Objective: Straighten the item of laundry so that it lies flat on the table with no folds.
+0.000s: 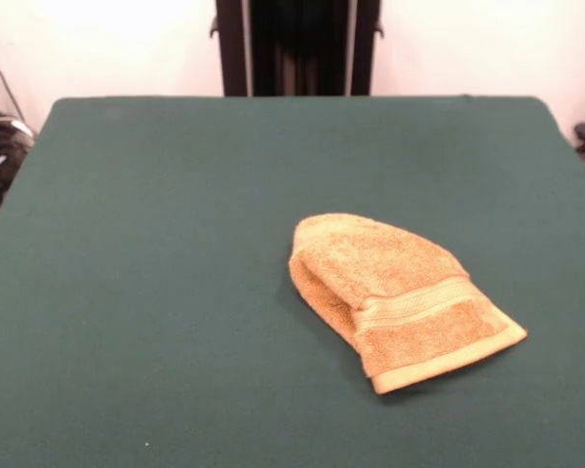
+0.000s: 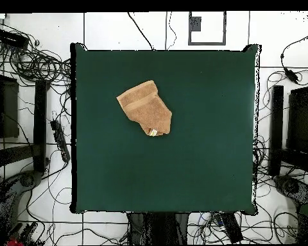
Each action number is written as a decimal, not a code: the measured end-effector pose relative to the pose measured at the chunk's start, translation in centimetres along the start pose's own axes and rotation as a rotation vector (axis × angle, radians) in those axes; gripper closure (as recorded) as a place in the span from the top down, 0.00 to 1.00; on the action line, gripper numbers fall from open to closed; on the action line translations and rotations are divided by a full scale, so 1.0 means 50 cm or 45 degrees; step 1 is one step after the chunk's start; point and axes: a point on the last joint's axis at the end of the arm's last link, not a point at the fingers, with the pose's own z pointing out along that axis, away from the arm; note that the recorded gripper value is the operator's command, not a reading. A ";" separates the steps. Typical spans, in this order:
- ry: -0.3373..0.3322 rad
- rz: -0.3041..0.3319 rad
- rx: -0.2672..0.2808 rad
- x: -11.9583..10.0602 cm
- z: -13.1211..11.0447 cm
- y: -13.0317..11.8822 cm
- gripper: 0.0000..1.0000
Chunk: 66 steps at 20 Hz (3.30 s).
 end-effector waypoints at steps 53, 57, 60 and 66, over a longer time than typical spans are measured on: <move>0.029 0.194 0.047 -0.067 0.618 -0.081 1.00; -0.004 0.199 0.056 -0.055 0.678 -0.093 1.00; -0.028 0.204 0.064 -0.042 0.729 -0.105 1.00; 0.002 0.211 0.096 0.003 0.832 -0.133 1.00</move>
